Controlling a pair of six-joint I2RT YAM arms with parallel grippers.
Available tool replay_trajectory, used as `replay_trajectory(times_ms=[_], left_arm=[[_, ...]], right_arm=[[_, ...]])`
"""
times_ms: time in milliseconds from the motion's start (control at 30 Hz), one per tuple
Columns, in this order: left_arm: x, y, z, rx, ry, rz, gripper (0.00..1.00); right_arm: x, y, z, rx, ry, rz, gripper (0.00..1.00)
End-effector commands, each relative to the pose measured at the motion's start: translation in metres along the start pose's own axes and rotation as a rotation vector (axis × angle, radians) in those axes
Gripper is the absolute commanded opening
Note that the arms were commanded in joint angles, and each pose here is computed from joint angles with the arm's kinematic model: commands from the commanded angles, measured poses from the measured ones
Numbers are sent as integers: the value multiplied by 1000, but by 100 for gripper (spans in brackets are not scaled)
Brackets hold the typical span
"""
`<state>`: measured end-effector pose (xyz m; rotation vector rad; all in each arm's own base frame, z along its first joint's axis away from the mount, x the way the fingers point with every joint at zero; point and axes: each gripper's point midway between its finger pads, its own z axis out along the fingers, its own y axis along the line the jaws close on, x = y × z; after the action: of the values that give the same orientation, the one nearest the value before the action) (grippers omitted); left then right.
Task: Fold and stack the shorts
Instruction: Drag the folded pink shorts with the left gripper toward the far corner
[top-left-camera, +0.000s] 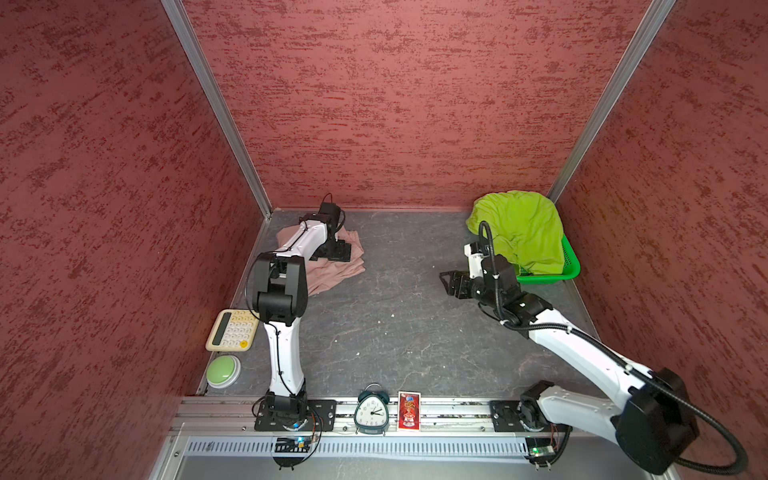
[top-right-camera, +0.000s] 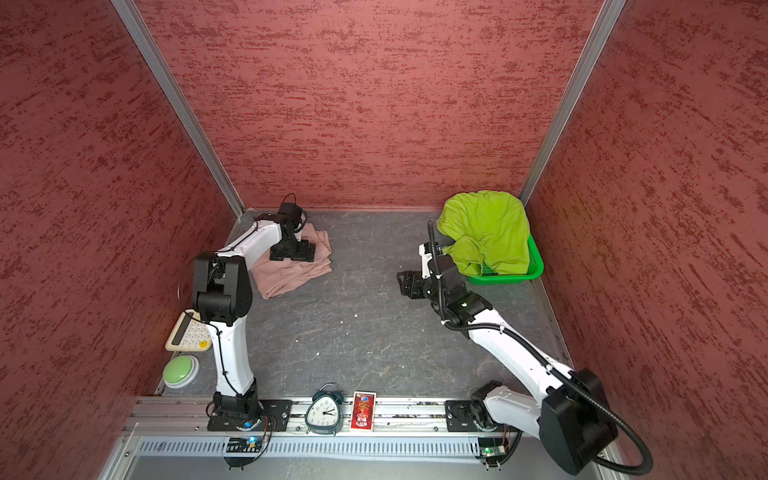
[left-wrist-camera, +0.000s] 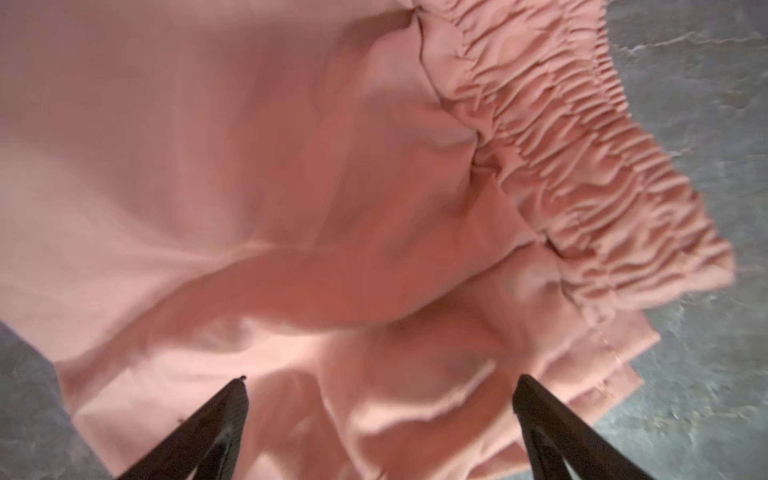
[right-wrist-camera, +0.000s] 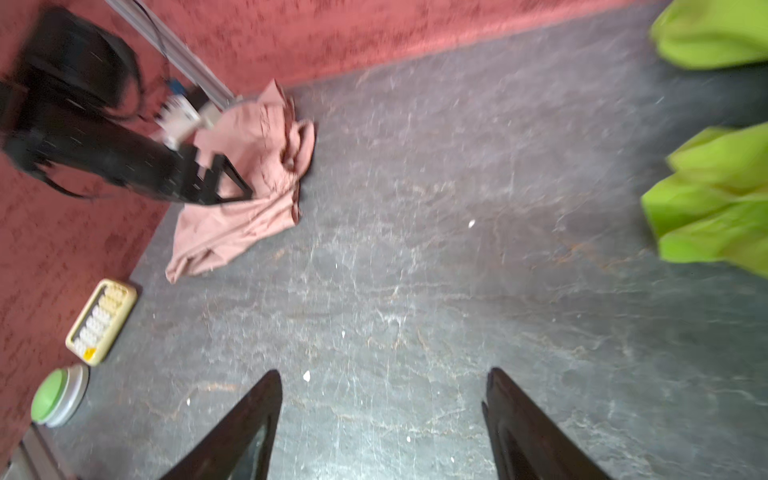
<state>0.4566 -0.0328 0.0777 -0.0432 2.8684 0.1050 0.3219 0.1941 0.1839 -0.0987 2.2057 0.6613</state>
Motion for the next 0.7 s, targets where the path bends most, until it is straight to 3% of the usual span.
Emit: replay_trajectory(times_ms=[0, 167, 267, 400, 667], left_arm=[[30, -11, -27, 94, 27, -96, 99], [64, -15, -53, 189, -6, -202, 99], [67, -41, -74, 372, -79, -218, 99], [89, -54, -58, 472, -38, -290, 99], [99, -46, -17, 463, 25, -328, 99]], right_arm=[[-9, 10, 6, -57, -22, -18, 78], [-7, 13, 17, -79, -12, -11, 79], [-4, 14, 23, -95, -7, -6, 79], [-4, 15, 27, -106, 2, -3, 79], [-7, 18, 22, -114, -12, 0, 80]])
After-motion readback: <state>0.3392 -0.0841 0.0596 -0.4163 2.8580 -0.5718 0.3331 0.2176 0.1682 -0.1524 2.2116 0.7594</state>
